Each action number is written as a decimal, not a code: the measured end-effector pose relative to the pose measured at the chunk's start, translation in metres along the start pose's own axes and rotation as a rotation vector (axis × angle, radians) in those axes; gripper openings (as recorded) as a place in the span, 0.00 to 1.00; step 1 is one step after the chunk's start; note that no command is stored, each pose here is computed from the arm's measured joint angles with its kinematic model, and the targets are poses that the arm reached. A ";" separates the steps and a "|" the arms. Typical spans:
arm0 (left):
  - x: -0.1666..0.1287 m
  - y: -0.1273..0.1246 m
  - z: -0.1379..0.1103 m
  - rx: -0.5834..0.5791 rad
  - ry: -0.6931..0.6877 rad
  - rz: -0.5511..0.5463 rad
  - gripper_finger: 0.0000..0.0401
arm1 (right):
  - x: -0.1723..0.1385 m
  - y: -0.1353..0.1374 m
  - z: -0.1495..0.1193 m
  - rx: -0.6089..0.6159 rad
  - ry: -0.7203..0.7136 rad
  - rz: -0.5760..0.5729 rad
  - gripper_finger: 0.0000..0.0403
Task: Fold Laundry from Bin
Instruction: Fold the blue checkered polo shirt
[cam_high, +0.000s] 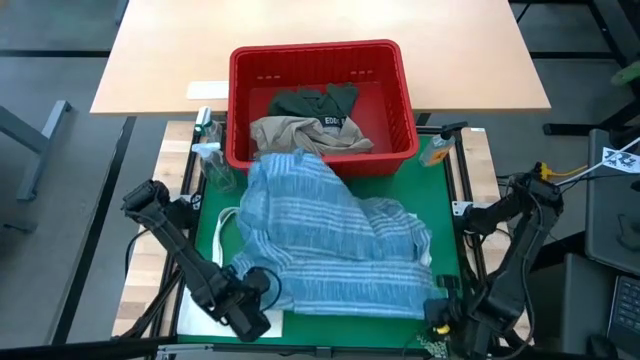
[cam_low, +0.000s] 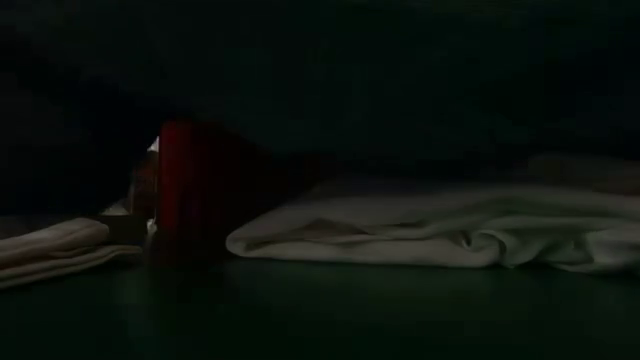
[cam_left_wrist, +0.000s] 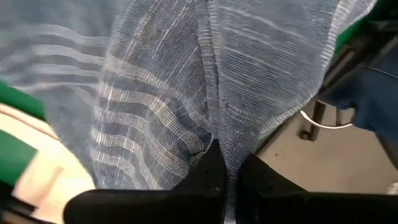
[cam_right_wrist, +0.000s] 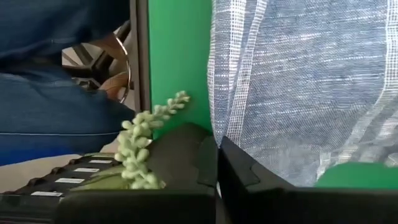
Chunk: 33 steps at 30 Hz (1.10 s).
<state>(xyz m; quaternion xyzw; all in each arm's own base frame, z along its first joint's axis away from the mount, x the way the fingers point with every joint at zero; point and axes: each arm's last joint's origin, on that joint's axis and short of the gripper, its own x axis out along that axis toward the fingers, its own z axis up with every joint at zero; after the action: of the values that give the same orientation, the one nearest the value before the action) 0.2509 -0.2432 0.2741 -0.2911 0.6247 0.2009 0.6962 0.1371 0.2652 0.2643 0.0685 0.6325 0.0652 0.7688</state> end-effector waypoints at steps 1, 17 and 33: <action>0.001 -0.002 -0.002 -0.001 -0.001 -0.007 0.00 | 0.004 0.002 0.000 -0.001 0.003 -0.003 0.00; 0.032 -0.018 -0.008 0.015 0.009 0.000 0.16 | 0.018 0.007 0.002 -0.020 0.024 -0.010 0.00; 0.032 -0.017 0.006 0.033 -0.109 0.014 0.41 | 0.017 -0.003 0.011 0.013 0.134 0.009 0.34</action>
<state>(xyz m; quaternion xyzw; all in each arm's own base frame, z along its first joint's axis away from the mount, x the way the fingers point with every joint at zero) 0.2710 -0.2548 0.2450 -0.2639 0.5909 0.2110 0.7326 0.1514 0.2652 0.2500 0.0716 0.6826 0.0690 0.7240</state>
